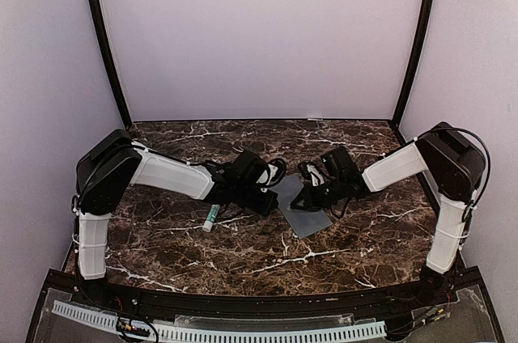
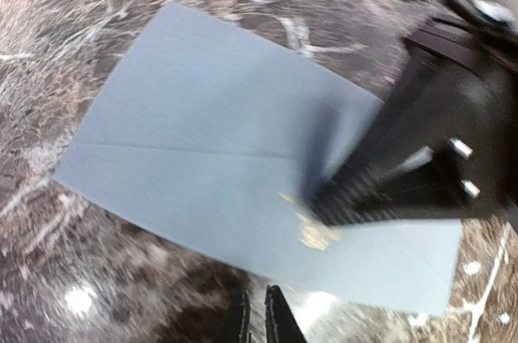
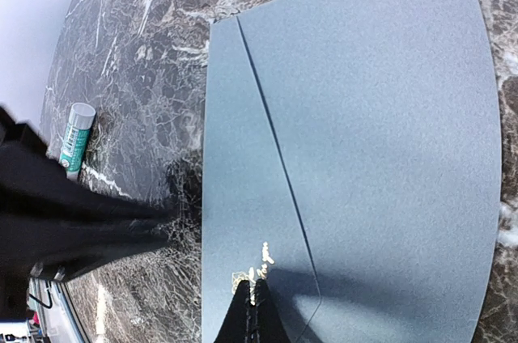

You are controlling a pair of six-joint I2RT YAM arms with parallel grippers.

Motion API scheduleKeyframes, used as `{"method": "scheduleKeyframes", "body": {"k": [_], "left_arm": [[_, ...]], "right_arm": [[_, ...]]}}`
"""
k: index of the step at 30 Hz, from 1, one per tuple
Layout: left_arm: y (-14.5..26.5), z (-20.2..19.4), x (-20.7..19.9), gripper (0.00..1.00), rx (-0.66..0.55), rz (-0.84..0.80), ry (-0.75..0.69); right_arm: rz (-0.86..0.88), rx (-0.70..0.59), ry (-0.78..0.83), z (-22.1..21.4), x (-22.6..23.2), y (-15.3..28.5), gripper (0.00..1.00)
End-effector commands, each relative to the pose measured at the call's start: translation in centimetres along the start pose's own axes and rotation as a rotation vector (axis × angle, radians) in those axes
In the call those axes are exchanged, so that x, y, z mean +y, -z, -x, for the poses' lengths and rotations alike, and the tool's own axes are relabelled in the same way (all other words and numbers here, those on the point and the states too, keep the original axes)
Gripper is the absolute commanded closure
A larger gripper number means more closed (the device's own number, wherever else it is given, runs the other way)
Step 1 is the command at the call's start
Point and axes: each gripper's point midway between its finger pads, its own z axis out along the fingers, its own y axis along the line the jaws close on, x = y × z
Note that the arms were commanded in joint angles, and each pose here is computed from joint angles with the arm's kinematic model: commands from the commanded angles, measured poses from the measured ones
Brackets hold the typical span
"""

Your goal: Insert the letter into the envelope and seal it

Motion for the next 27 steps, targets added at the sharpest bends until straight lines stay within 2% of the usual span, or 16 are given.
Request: {"method": "scheduleKeyframes", "body": {"k": [1, 7, 12, 18, 27], "left_arm": [[3.5, 1.3, -3.6, 0.89, -0.122, -0.073, -0.124], [3.3, 2.2, -2.9, 0.87, -0.176, -0.025, -0.126], [1.2, 3.4, -1.9, 0.89, -0.154, 0.035, -0.097], [-0.5, 4.7, -1.8, 0.90, -0.160, -0.015, -0.045], [-3.2, 3.6, -2.4, 0.90, -0.144, -0.109, -0.023]], "right_arm": [[-0.042, 0.026, -0.028, -0.5, -1.1, -0.2, 1.00], [-0.077, 0.030, -0.034, -0.3, -1.1, 0.4, 1.00], [-0.101, 0.024, -0.038, -0.1, -1.1, 0.8, 1.00], [-0.115, 0.027, -0.047, 0.0, -1.3, 0.7, 1.00], [-0.129, 0.051, -0.053, 0.0, -1.5, 0.2, 1.00]]}}
